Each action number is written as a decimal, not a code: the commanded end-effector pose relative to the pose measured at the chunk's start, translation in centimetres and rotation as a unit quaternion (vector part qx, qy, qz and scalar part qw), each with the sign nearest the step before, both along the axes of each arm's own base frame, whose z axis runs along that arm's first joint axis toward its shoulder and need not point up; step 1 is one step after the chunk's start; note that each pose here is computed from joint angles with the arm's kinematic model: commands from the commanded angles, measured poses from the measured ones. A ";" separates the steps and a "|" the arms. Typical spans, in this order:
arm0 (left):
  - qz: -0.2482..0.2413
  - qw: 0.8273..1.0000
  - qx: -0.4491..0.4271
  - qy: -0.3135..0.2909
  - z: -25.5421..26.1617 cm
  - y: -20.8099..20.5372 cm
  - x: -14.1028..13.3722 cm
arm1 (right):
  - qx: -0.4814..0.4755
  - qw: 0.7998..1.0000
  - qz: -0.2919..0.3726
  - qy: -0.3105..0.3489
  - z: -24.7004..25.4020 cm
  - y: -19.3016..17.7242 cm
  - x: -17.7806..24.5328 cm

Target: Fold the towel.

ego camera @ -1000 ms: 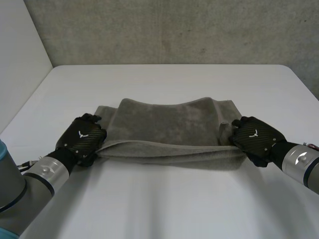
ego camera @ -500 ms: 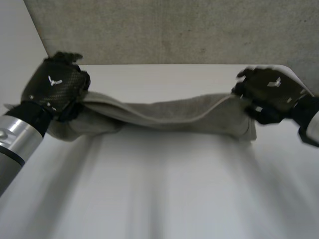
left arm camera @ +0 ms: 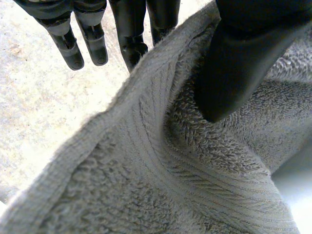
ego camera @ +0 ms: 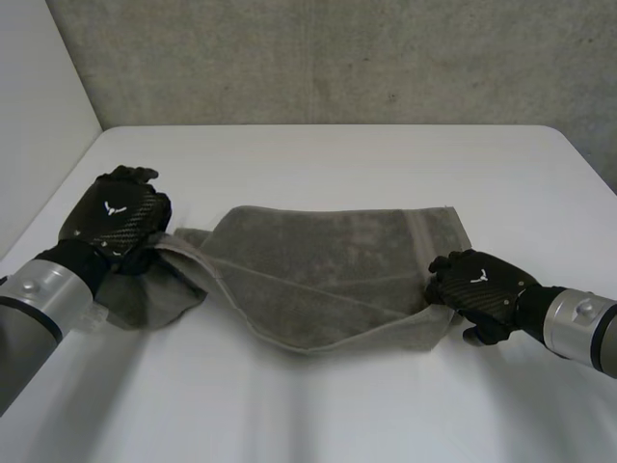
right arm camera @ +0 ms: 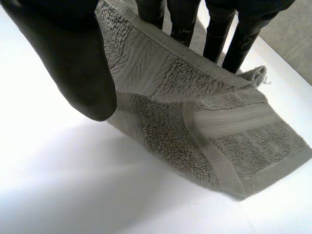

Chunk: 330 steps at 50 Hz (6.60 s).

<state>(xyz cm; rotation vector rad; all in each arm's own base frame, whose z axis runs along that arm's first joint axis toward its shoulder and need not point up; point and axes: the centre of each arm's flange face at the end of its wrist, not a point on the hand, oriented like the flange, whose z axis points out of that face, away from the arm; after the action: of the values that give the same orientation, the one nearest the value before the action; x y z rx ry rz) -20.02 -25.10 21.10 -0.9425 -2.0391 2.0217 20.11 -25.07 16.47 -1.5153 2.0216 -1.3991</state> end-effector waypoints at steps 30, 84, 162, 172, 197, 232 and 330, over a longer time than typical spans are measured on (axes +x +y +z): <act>-0.045 0.998 0.032 0.000 -1.5 2.7 -0.7 | -0.047 0.964 -0.195 -0.173 8.3 -3.1 -4.2; -0.014 0.998 0.030 -0.057 -2.3 1.4 1.2 | -0.024 0.967 -0.199 -0.157 6.1 -4.2 -4.5; 0.019 0.997 -0.034 0.070 7.8 -0.5 5.4 | -0.065 0.990 -0.119 -0.029 12.3 0.6 -3.9; -0.024 0.995 0.046 0.081 4.0 -5.2 2.8 | -0.036 0.991 -0.129 0.015 8.8 -4.3 -2.8; -0.028 0.951 -0.146 0.270 17.3 -9.3 1.7 | -0.214 0.923 -0.134 -0.292 19.6 -8.0 1.5; 0.003 0.988 -0.011 0.153 7.2 -0.5 6.0 | -0.087 0.966 -0.159 -0.185 13.1 -1.0 -6.3; 0.056 0.991 0.053 0.110 -1.7 -4.5 0.2 | -0.033 0.968 -0.231 -0.087 -0.6 -6.8 -3.8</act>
<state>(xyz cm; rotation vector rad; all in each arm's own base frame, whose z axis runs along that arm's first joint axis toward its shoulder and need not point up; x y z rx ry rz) -19.43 -29.93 19.97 -0.5588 -2.0978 1.9591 17.39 -31.29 17.92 -0.9251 2.2647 -1.7651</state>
